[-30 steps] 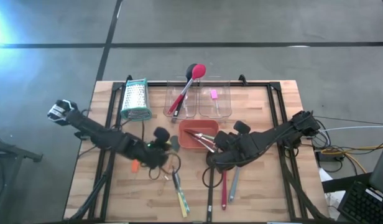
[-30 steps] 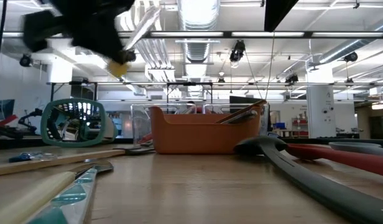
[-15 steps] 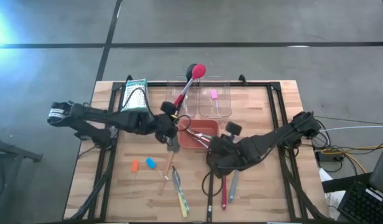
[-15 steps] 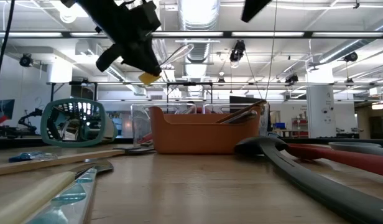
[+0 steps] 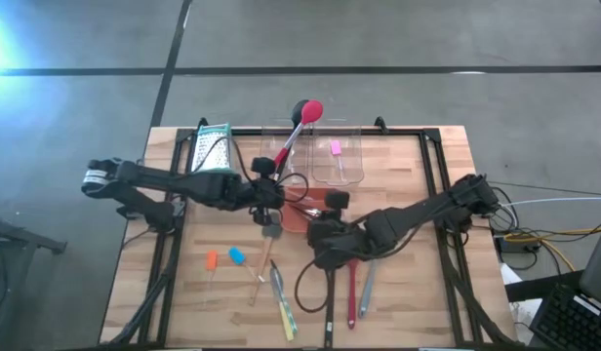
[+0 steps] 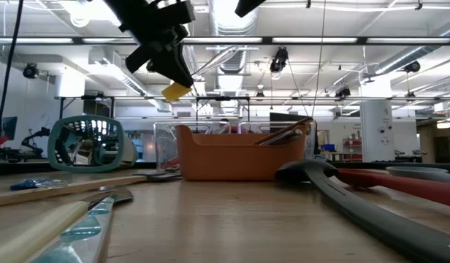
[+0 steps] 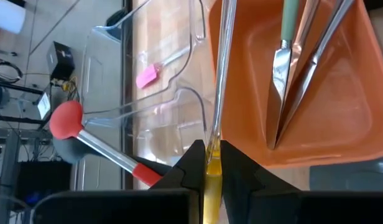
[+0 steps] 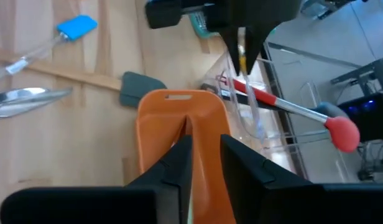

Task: Pick & Place Kitchen Items
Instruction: Put the yellow spatula into the right transparent bin

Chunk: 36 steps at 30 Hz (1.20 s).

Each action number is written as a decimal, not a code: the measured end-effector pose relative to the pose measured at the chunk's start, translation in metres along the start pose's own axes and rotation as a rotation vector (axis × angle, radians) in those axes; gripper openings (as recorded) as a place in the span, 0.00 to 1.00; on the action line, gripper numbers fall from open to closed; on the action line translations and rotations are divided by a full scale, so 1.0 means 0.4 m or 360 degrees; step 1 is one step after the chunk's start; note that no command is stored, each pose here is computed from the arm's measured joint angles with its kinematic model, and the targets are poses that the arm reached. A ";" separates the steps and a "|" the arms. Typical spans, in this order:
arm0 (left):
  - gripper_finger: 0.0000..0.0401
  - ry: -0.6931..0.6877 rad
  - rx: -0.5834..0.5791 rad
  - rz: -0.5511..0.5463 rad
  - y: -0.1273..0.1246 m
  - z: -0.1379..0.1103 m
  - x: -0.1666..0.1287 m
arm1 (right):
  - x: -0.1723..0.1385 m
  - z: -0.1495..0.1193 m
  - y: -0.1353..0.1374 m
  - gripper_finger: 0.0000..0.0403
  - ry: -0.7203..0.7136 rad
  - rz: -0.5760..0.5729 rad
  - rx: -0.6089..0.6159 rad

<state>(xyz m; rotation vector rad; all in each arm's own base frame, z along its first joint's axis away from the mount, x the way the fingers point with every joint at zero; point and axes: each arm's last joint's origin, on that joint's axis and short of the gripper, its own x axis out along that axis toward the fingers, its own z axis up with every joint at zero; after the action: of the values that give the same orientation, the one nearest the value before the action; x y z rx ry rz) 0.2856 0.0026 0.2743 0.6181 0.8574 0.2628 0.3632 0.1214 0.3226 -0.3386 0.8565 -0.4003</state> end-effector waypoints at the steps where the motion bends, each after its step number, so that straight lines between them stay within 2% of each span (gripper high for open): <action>1: 0.07 0.0002 0.0003 -0.0002 -0.002 0.002 0.002 | 0.008 0.001 -0.001 0.21 0.0003 -0.0007 -0.0006; 7: 0.07 -0.0004 0.0021 -0.0003 -0.014 0.022 0.007 | 0.047 0.005 -0.008 0.30 0.0033 -0.0041 -0.0103; 11: 0.07 0.0014 0.0050 0.0036 -0.022 0.031 0.008 | 0.062 0.006 -0.028 0.34 0.0054 -0.0073 -0.0089; 21: 0.07 -0.0062 0.0061 0.0037 -0.023 0.060 -0.017 | 0.097 0.000 -0.063 0.37 0.0124 -0.0109 -0.0061; 27: 0.07 -0.0074 0.0073 0.0036 -0.025 0.065 -0.022 | 0.101 0.000 -0.068 0.29 0.0129 -0.0110 -0.0050; 33: 0.07 -0.0063 0.0080 0.0050 -0.024 0.064 -0.021 | 0.101 0.000 -0.067 0.06 0.0134 -0.0082 -0.0047; 36: 0.07 -0.0060 0.0082 0.0047 -0.025 0.063 -0.021 | 0.101 0.000 -0.067 0.03 0.0134 -0.0079 -0.0027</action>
<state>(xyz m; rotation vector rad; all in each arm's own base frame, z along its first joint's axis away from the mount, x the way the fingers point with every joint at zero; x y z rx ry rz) 0.2995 -0.0194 0.2860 0.6822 0.8217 0.2555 0.3815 0.0791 0.3080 -0.3612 0.9356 -0.4562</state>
